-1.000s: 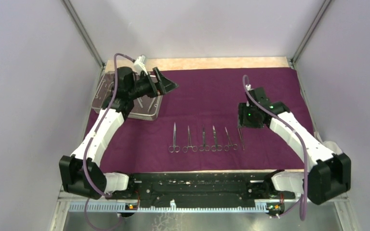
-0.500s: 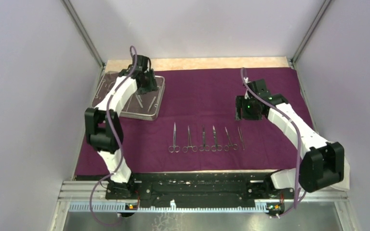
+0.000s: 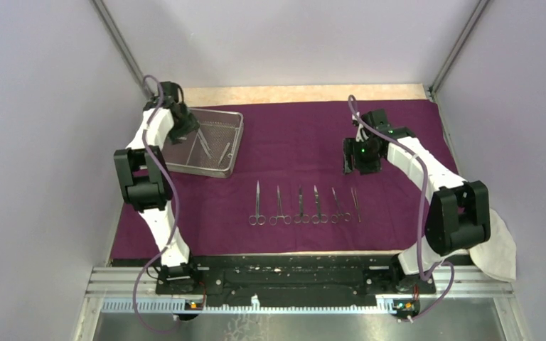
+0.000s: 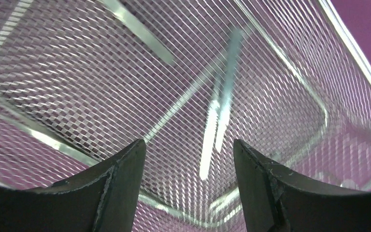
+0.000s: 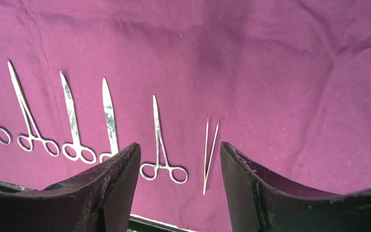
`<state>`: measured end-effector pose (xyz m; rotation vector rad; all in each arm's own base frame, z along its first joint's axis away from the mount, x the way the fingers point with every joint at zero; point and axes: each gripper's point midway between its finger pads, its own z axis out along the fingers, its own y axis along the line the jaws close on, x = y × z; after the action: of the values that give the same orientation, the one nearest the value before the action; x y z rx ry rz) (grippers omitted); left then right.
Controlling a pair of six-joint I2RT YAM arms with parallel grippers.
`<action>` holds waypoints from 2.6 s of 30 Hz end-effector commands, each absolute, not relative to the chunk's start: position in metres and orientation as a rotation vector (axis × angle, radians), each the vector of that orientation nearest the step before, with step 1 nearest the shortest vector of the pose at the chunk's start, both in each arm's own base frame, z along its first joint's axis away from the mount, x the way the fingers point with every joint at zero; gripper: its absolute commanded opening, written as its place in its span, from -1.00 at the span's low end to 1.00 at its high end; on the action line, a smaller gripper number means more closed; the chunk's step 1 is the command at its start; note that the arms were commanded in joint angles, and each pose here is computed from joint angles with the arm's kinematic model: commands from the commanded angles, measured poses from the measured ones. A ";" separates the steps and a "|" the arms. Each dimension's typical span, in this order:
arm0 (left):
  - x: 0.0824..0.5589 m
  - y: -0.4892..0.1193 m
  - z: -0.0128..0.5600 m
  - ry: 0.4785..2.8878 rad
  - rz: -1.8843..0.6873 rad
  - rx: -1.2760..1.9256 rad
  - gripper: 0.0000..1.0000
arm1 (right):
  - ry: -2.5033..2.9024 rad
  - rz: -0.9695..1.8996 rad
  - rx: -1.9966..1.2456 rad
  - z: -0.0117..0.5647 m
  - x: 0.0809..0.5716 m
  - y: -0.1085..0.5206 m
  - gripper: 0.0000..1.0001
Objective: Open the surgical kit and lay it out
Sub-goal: Pick up the medical item from the container.
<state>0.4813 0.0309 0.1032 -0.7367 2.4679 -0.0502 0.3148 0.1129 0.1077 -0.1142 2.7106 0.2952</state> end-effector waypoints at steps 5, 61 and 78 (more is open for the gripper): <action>0.529 0.121 0.114 2.128 0.188 -1.230 0.40 | 2.690 0.358 -0.132 0.111 0.326 0.118 0.22; 0.548 0.151 0.095 2.067 0.164 -1.272 -0.89 | 2.560 0.395 0.002 0.160 0.285 0.096 0.09; 0.464 -0.099 0.287 1.823 -1.093 -0.466 -1.00 | 2.372 0.865 -0.154 0.216 0.283 0.164 0.07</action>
<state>0.4969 0.0124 0.1913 -0.9973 2.0214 -0.6188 0.2753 0.1236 0.1753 -0.0654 2.5201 0.6004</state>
